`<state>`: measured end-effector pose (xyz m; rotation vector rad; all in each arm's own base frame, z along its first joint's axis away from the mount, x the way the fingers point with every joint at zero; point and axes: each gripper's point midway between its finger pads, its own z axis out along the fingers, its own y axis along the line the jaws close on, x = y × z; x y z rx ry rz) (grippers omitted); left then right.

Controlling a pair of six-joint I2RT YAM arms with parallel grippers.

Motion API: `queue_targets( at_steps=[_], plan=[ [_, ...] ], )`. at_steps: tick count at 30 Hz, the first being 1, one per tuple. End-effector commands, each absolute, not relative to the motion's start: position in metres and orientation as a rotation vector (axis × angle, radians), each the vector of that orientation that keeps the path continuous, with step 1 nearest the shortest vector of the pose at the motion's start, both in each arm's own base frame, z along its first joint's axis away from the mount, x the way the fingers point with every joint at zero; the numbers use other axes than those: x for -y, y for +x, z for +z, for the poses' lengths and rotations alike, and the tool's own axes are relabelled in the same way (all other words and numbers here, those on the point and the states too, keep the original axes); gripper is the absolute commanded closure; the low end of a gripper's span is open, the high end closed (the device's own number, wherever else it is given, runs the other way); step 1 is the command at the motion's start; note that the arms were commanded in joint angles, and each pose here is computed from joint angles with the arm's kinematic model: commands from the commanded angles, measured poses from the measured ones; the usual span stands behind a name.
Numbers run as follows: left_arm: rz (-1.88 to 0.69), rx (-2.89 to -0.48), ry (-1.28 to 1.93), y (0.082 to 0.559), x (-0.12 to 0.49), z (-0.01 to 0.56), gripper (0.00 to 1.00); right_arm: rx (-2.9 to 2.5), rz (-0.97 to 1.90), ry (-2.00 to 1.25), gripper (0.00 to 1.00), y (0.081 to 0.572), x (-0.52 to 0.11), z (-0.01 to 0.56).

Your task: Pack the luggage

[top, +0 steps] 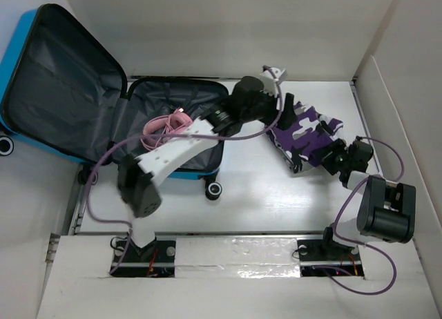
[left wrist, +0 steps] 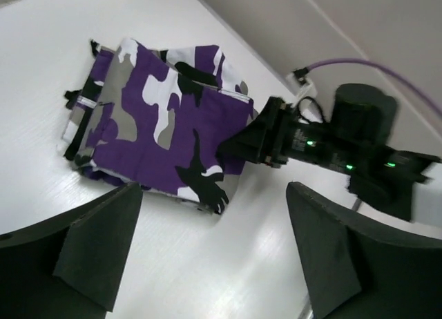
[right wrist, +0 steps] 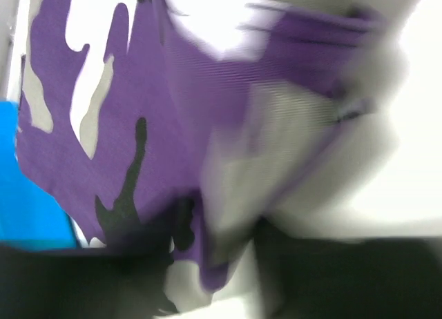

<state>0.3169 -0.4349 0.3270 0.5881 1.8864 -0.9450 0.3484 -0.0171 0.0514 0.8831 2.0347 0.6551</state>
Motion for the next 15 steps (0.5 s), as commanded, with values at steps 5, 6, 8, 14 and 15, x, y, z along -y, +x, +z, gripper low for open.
queue_targets(
  at_steps=[5,6,8,14,15],
  plan=[
    [-0.843,-1.965,0.752,0.409,0.466,0.258,0.04,-1.976,0.632,0.765,0.00,0.343,0.003,0.085],
    [-0.808,-1.999,0.771,0.421,0.473,0.229,0.02,-1.942,0.618,0.735,0.00,0.343,0.002,0.100],
    [-0.767,-1.968,0.730,0.450,0.469,0.227,0.01,-1.937,0.595,0.726,0.00,0.337,-0.002,0.107],
    [-0.884,-1.962,0.675,0.496,0.468,0.183,0.01,-1.821,0.553,0.671,0.00,0.317,0.000,0.151],
    [-0.918,-1.990,0.692,0.495,0.475,0.163,0.01,-1.806,0.539,0.664,0.00,0.316,0.002,0.157]
  ],
)
